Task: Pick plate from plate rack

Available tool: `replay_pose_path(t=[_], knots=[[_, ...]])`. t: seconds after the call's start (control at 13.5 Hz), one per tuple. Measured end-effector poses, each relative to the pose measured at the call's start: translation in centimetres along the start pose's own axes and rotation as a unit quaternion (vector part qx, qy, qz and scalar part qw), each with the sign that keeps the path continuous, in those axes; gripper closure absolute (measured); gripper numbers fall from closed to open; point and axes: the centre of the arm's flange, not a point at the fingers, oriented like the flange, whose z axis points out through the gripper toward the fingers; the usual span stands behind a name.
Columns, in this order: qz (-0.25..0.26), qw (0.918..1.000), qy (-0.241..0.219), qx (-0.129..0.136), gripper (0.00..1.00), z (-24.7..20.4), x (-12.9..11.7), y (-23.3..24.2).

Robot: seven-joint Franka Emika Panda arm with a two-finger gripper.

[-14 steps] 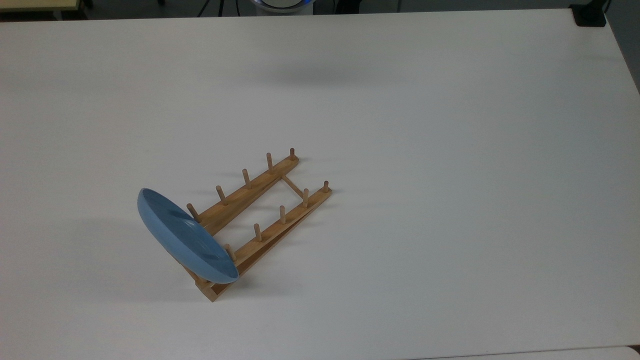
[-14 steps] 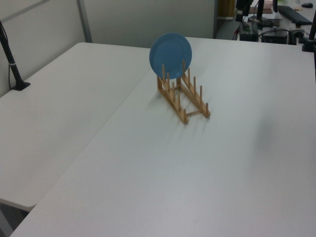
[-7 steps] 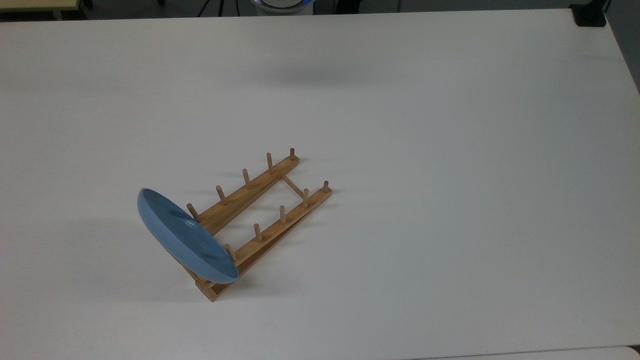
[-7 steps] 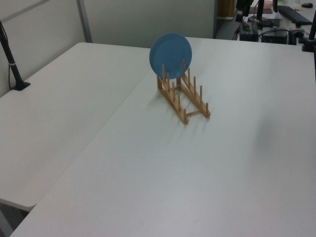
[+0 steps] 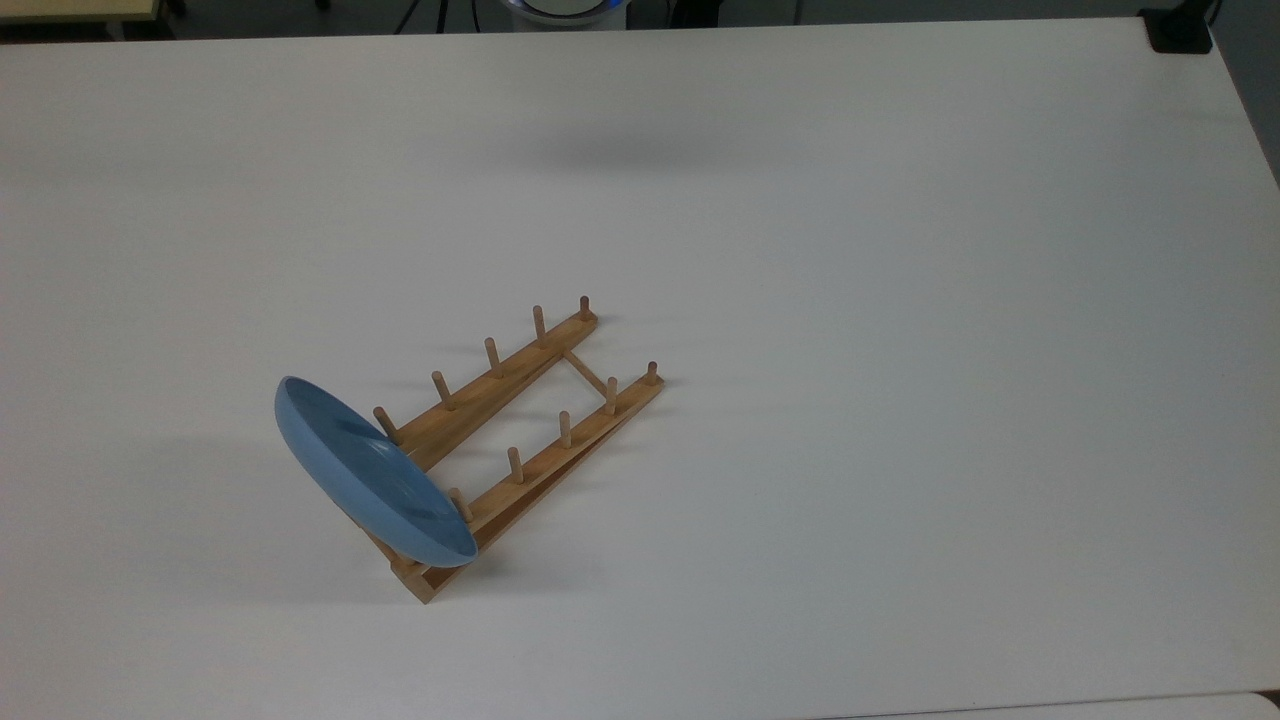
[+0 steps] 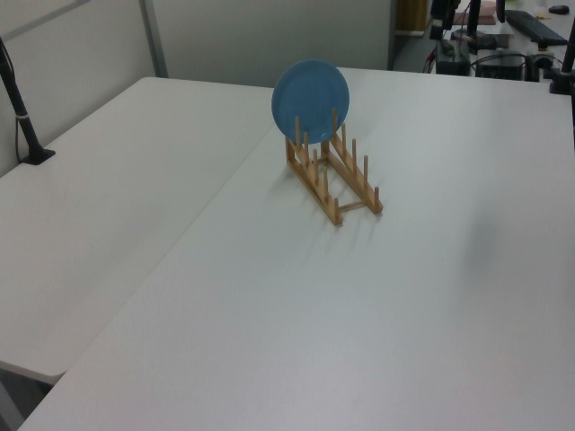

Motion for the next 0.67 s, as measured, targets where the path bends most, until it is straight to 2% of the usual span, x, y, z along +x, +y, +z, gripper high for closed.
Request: replay_pose_path(t=[0.22,0.3,0.44,0.67], knots=[[-0.100,0.9950,-0.005,0.000,0.00,0.5,-0.2,1.5],[-0.118,0.9930,-0.010,0.000,0.00,0.9,-0.2,2.2],[-0.120,0.9926,0.001,-0.019,0.00,2.2,1.1,3.9],[-0.107,0.9931,0.033,-0.034,0.00,4.4,3.3,7.0]])
